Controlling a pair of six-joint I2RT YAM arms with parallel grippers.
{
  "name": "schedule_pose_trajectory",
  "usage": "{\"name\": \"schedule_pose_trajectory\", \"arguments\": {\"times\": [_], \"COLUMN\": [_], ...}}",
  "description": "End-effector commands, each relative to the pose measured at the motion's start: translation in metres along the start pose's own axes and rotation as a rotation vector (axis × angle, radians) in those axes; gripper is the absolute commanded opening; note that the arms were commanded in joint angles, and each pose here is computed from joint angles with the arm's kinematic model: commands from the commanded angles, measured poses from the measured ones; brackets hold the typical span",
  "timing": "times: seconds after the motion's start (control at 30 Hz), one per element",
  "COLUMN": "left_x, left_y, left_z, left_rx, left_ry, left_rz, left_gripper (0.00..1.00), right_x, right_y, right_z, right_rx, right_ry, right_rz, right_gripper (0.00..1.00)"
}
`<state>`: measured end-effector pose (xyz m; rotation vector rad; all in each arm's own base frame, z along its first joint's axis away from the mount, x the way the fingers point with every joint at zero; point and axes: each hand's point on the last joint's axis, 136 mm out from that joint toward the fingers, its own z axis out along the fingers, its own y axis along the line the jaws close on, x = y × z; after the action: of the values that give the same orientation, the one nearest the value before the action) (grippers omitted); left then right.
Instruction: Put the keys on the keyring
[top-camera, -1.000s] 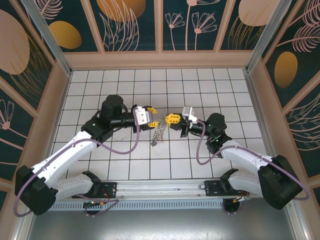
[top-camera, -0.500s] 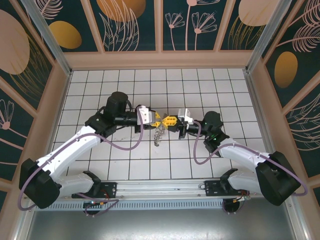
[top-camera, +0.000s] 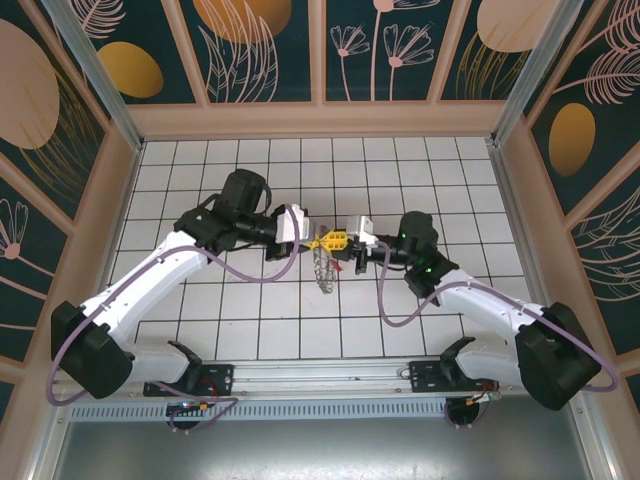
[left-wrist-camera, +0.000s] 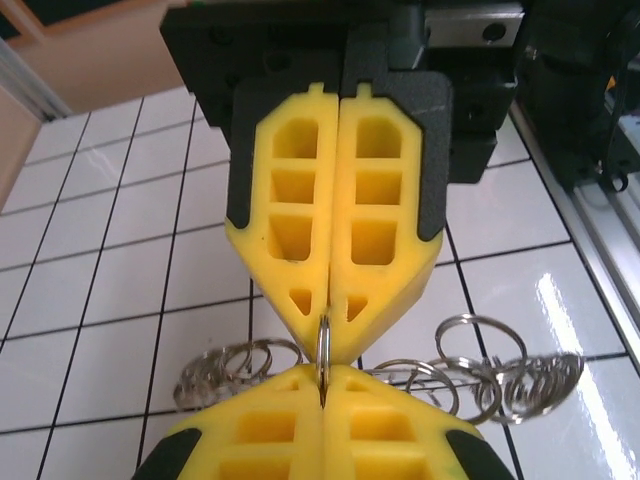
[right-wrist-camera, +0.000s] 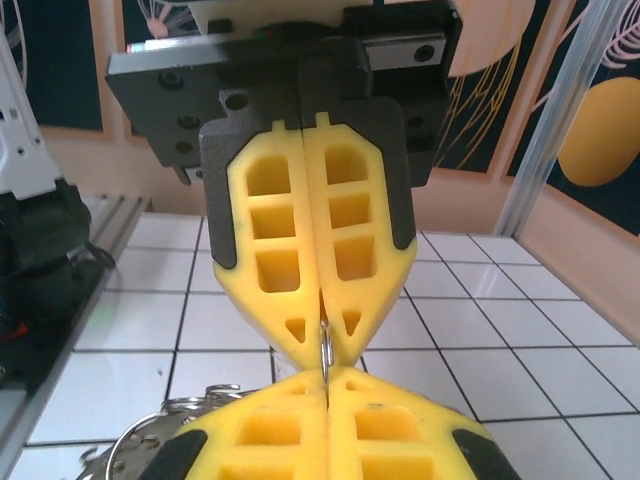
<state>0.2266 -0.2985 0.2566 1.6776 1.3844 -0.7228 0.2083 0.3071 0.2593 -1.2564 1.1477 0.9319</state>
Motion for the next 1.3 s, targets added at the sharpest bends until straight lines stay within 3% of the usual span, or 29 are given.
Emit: {"name": "schedule_pose_trajectory", "arguments": {"times": [0.0,0.07,0.27,0.67,0.8,1.03,1.1,1.27], "left_x": [-0.007,-0.003,0.015,-0.002,0.0,0.005,0.008,0.003], "left_y": [0.003,0.007,0.009,0.004,0.002,0.001,0.002,0.008], "left_z": [-0.004,-0.005,-0.008,-0.007,-0.007,-0.005,-0.005,-0.007], "left_rx": [-0.005,-0.023,-0.032,0.008,0.014,0.015,0.011,-0.048], "left_ry": [0.034,0.07,0.178,0.099,0.105,0.121,0.128,0.099], "left_rz": [0.052,0.055,0.071,0.06,0.048,0.037,0.034,0.039], "left_gripper": [0.0,0.0,0.0,0.0,0.0,0.0,0.0,0.02], "right_x": [0.001,0.004,0.006,0.006,0.002,-0.002,-0.001,-0.008], "right_y": [0.016,0.016,0.008,-0.005,-0.004,-0.005,-0.001,0.002], "right_z": [0.0,-0.002,0.002,0.019,0.022,0.023,0.023,0.02], "right_rx": [-0.066,-0.076,-0.107,-0.055,-0.053,-0.05,-0.074,-0.071], "right_ry": [0.093,0.141,0.288,0.294,0.273,0.262,0.266,0.215], "right_rz": [-0.111,-0.129,-0.16,-0.173,-0.172,-0.152,-0.153,-0.149], "right_gripper": [0.14,0.23,0.27,0.26,0.16,0.17,0.0,0.0]}}
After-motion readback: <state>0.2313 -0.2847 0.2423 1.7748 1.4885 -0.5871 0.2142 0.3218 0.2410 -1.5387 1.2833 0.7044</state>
